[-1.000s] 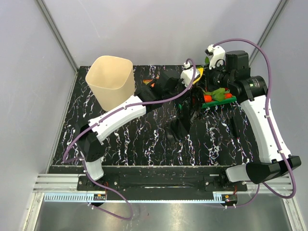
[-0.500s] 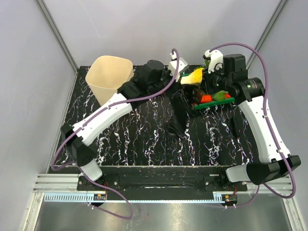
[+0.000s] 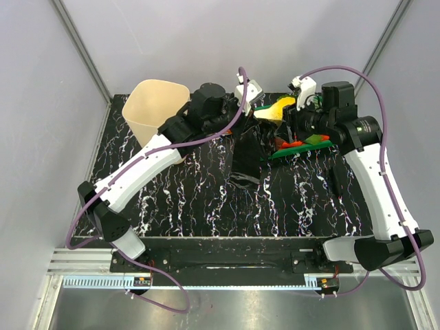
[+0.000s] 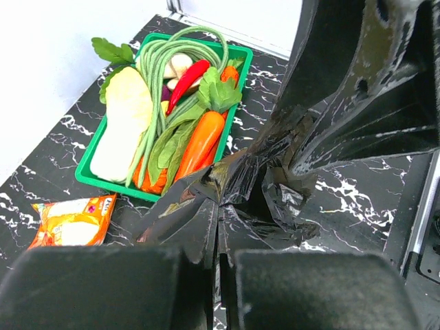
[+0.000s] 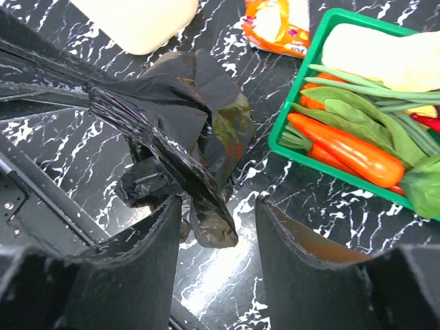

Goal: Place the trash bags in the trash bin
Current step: Unfold the trash bag at the center of the board.

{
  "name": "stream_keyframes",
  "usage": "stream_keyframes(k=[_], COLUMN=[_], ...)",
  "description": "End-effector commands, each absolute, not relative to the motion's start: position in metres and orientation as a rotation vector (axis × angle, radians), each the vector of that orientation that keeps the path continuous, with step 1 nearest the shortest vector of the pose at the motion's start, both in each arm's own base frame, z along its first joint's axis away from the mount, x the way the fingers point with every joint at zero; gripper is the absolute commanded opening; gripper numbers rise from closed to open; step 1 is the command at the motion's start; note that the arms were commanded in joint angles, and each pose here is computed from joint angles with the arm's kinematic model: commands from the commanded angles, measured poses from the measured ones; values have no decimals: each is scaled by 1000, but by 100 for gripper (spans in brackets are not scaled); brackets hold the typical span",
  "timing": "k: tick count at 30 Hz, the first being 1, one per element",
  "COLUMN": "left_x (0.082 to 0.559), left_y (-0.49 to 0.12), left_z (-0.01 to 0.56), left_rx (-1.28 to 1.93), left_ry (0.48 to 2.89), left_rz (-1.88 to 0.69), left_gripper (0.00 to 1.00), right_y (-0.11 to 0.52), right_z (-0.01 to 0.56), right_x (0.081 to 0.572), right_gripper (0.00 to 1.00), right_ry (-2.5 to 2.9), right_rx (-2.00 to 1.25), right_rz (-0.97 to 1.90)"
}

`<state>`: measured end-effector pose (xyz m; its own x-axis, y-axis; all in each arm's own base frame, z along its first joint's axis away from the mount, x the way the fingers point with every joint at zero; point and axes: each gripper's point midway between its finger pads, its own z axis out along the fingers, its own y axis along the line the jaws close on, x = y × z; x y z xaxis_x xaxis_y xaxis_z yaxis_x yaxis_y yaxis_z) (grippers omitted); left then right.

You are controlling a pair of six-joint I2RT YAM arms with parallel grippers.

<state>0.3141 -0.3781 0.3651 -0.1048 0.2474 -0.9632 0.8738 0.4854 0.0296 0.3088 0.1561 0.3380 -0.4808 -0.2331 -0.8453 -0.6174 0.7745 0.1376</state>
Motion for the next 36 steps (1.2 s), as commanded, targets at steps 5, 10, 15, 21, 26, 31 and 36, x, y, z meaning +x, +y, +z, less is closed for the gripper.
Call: stream_keyframes(k=[5,10,15,21,26,31,36], left_x=[300,301,308,317,306,292,293], left_y=[-383,-378,-369,-362,-361,-368,-378], left_z=[382,376,374,372,363,357,348], left_rx=[1026,1045,1040,1021,971,896,851], left_ry=[1554,1552,1552,1574,1627,1695,1734], left_rz=[-789,-753,-722,-718,-808,-953,-990], left_gripper=[0,0,0,54,91,99,99], right_y=[174,174,170,158,153,150,153], right_z=[327,335,345,351,360,370,376], right_x=[306,307,302,300,305,316,322], right_gripper=[47,3,0,0,0,0,0], right_ry=[2068,2044,2033,2055,2047,2029,2011], right_rx=[-683,-695,-709,-656,-558,-466,-436], right_rz=[672,665,642,568,540,525,541])
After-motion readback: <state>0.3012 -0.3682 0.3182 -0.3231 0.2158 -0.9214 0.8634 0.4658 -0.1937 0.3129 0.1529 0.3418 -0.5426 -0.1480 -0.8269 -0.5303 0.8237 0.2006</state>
